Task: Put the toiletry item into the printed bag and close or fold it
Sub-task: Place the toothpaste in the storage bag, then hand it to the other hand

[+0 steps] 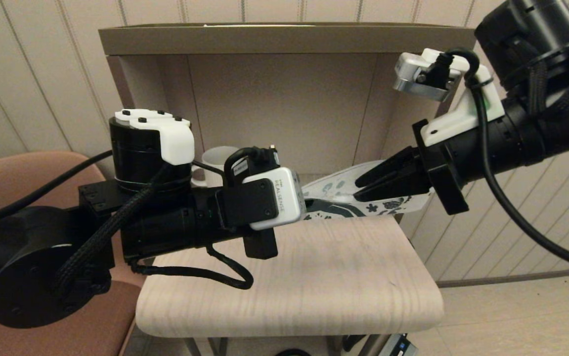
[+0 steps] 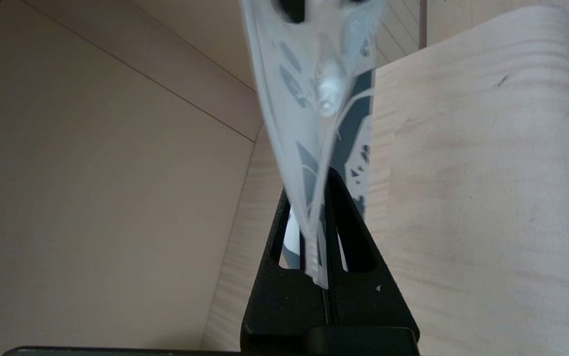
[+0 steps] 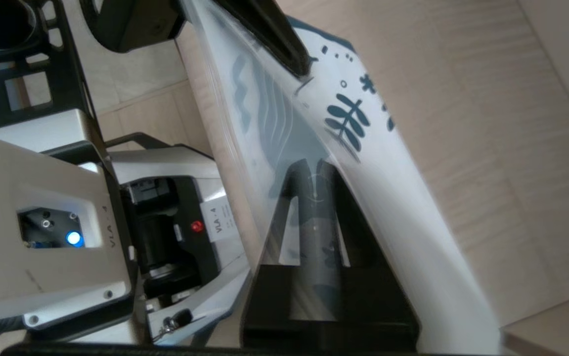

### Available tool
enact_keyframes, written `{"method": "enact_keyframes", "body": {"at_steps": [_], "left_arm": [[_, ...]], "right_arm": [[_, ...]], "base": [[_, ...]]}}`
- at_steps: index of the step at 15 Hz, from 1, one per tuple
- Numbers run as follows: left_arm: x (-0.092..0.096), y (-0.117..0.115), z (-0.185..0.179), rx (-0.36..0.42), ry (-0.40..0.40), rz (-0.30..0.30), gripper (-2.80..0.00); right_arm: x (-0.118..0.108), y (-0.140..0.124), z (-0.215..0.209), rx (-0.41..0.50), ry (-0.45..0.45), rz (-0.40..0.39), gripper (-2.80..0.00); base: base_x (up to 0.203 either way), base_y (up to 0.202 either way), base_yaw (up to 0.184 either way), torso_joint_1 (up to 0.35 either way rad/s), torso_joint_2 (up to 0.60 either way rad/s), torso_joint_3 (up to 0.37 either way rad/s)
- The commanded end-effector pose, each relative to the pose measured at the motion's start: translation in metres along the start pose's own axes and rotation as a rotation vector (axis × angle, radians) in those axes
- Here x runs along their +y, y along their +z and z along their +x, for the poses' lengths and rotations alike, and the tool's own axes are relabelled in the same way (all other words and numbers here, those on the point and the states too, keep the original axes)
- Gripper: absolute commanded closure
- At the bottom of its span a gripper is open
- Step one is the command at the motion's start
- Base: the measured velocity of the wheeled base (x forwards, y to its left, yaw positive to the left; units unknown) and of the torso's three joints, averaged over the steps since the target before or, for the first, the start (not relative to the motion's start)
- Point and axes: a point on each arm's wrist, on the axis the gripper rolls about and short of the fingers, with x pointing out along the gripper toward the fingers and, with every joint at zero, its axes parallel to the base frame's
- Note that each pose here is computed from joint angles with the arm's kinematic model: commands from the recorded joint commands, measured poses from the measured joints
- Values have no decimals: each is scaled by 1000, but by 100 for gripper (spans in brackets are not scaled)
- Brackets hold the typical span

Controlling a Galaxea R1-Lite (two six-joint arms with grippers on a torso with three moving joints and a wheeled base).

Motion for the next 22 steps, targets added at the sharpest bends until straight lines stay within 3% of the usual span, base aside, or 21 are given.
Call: {"method": "enact_keyframes", "body": {"at_steps": [1, 6, 11, 14, 19, 21, 22], "left_arm": [[0, 1, 0, -5, 1, 6, 0], [-4, -5, 3, 10, -26, -18, 0], [-8, -43, 15, 76, -74, -178, 0], [2, -53, 9, 91, -46, -290, 0], [17, -52, -11, 117, -44, -508, 0], [26, -49, -19, 113, -48, -614, 0], [30, -48, -23, 104, -44, -629, 0]], "right_arm": [[-1, -1, 3, 6, 8, 1, 0], [3, 10, -12, -45, -16, -28, 0], [23, 21, -46, -127, -43, -47, 0], [25, 7, -54, -115, -30, 46, 0], [-1, -26, -57, -175, -111, 250, 0], [-2, -34, -58, -183, -108, 280, 0], [-3, -37, -57, -175, -107, 292, 0]], "base": [[0, 0, 0, 0, 0, 0], [0, 0, 0, 0, 0, 0], [0, 0, 0, 0, 0, 0], [0, 0, 0, 0, 0, 0], [0, 0, 0, 0, 0, 0], [0, 0, 0, 0, 0, 0], [0, 0, 0, 0, 0, 0]]}}
